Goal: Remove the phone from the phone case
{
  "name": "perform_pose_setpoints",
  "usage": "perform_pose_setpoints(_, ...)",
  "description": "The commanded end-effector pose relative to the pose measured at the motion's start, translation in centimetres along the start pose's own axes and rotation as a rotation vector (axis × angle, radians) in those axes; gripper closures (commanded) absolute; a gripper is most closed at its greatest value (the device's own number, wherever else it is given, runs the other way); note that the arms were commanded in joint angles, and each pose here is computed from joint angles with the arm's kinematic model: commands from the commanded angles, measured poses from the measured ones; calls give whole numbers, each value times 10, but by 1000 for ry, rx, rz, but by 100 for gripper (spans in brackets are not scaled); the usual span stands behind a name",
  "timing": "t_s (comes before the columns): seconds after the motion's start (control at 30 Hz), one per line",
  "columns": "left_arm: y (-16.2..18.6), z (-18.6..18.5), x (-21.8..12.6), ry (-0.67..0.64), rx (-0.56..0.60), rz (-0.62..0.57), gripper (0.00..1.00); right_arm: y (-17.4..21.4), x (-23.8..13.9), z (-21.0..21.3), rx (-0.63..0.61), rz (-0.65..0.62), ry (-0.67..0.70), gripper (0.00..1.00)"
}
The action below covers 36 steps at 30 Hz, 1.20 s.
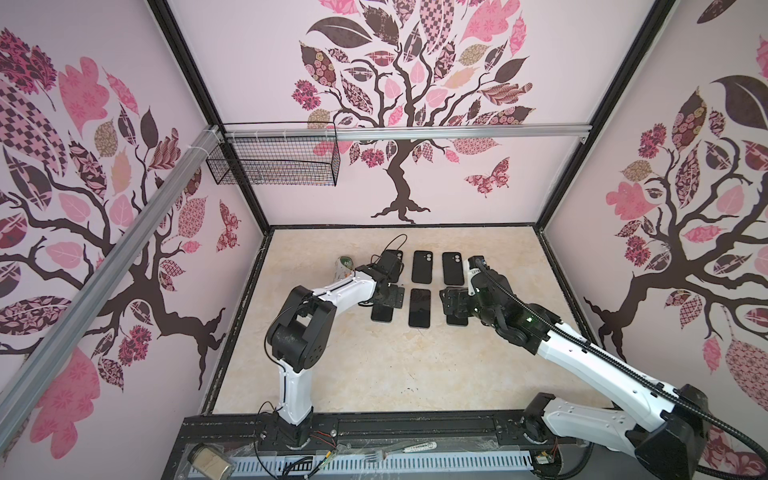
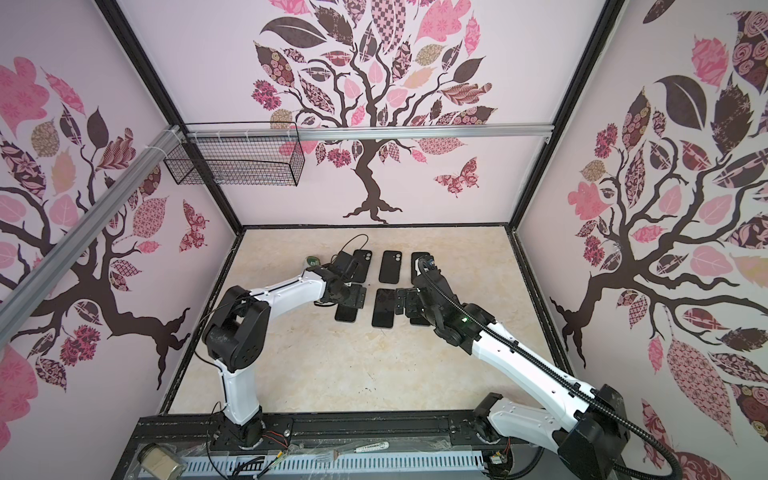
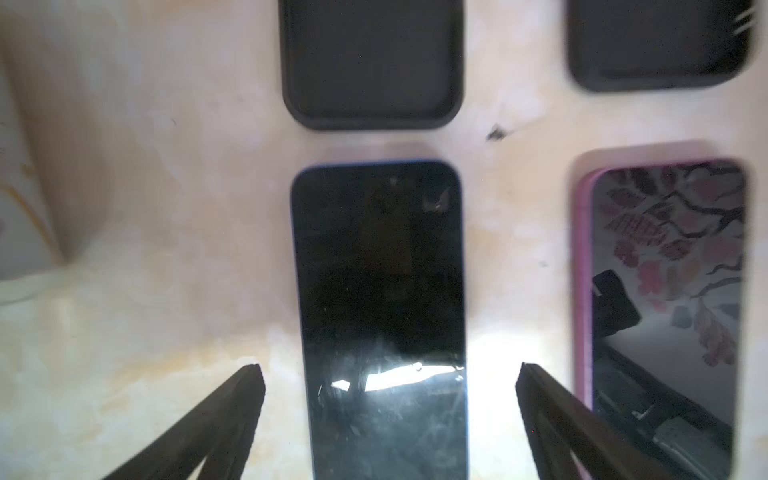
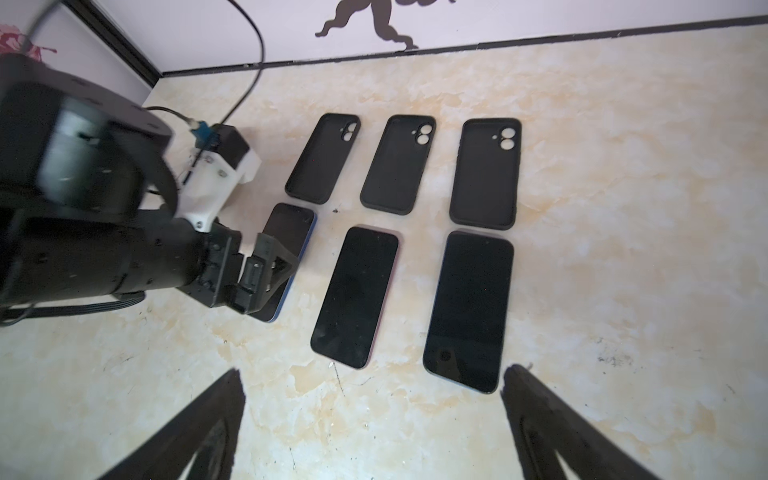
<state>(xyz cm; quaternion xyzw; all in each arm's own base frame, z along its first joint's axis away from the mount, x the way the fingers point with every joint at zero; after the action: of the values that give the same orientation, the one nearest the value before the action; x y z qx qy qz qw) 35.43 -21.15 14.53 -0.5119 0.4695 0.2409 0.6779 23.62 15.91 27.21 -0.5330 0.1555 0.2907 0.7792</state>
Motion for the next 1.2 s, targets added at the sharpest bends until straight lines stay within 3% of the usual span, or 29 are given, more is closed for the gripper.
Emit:
perform_pose_setpoints(0.0, -6, 5, -46, 27, 13, -204, 2, -14, -13, -9, 27, -134, 56, 1)
perform_pose_setpoints(0.2, 37, 29, -100, -57, -54, -480, 2, -10, -1, -24, -27, -294, 79, 0)
perform_pose_setpoints(0.27, 54, 44, -112, -148, -107, -559, 2, -9, 6, -35, -16, -347, 95, 0)
perform_pose_setpoints(0.4, 86, 75, -129, -340, -133, -691, 2, -13, 21, -76, 123, -425, 98, 1)
perform_pose_setpoints(0.5, 101, 92, -141, -476, -108, -767, 2, -11, 24, -92, 75, -525, 168, 1)
perform_pose_setpoints(0.7, 128, 123, -132, -671, -140, -736, 2, -7, 35, -120, -60, -562, 310, 1)
perform_pose_setpoints(0.83, 137, 124, -111, -658, -112, -772, 2, 5, 47, -137, -108, -544, 346, 1)
perform_pose_setpoints(1.0, 139, 128, -82, -699, -44, -696, 2, 17, 60, -153, -120, -554, 348, 1)
perform_pose_setpoints(1.17, 130, 144, -73, -599, -16, -733, 2, 26, 71, -163, -141, -552, 313, 1)
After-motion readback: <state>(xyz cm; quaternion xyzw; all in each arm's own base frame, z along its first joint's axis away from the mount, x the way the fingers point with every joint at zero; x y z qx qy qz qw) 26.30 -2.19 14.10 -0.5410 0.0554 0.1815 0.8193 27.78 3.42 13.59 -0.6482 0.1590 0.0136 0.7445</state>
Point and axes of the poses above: each gripper's point midway between its finger pads, its own x axis out along the fingers, its own z axis along the line the jaws close on, y = z × x, the point moved 8 cm from there along -x, back along the fingers, and after that the axes turned 11 degrees about x, right-handed, at the moved point
